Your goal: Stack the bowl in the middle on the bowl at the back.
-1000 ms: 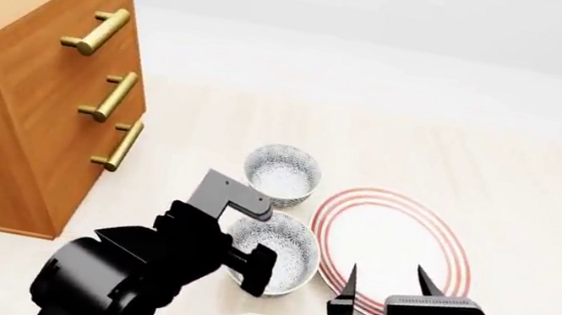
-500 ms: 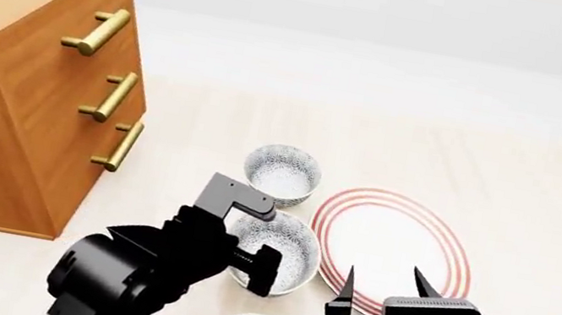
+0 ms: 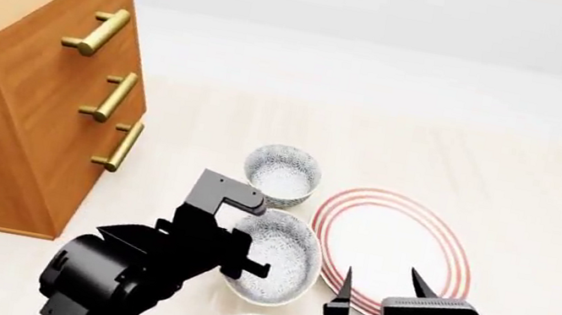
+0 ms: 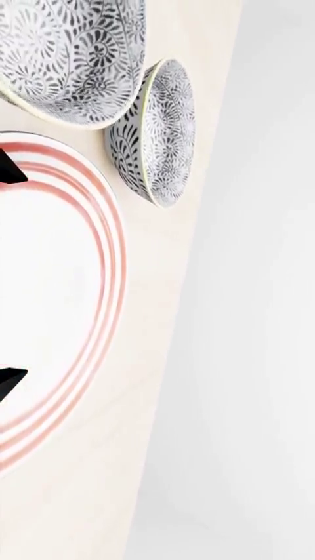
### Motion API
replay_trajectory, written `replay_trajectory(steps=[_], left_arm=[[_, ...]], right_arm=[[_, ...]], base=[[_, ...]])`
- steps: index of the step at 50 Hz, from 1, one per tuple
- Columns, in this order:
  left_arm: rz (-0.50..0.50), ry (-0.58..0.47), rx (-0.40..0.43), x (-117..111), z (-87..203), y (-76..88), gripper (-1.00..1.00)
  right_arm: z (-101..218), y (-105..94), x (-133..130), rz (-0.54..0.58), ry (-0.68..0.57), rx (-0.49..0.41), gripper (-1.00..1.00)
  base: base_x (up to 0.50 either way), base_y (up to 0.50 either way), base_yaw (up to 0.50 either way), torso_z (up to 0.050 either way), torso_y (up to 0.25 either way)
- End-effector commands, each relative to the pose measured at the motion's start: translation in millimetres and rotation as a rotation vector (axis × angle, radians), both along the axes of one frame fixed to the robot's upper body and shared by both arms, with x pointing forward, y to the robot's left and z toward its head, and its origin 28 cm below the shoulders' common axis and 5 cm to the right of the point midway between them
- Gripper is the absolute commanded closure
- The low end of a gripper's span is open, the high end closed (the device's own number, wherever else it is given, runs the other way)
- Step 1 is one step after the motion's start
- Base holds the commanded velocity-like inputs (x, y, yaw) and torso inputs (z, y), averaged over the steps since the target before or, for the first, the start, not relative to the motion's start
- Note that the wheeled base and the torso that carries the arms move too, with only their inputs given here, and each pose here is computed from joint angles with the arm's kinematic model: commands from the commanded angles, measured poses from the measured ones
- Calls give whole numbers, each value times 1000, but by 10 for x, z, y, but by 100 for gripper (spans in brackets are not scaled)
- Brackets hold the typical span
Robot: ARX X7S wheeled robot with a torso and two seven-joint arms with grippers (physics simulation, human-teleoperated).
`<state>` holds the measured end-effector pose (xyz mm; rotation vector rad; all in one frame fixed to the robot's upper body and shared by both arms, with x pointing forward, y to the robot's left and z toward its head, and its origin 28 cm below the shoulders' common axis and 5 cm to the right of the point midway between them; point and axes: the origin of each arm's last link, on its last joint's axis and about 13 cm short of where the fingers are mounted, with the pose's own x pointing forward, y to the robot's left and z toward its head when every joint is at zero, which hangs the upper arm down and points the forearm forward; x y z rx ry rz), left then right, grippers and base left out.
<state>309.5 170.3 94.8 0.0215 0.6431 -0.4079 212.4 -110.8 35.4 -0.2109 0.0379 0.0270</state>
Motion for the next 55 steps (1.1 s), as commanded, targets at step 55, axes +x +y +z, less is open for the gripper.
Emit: replay_trajectory(steps=[55], left_arm=[[-112, -166, -317, -837, 855, 434, 100]], right_arm=[[27, -149, -29, -76, -5, 13, -100]], base=[[0, 0, 0, 0, 0]])
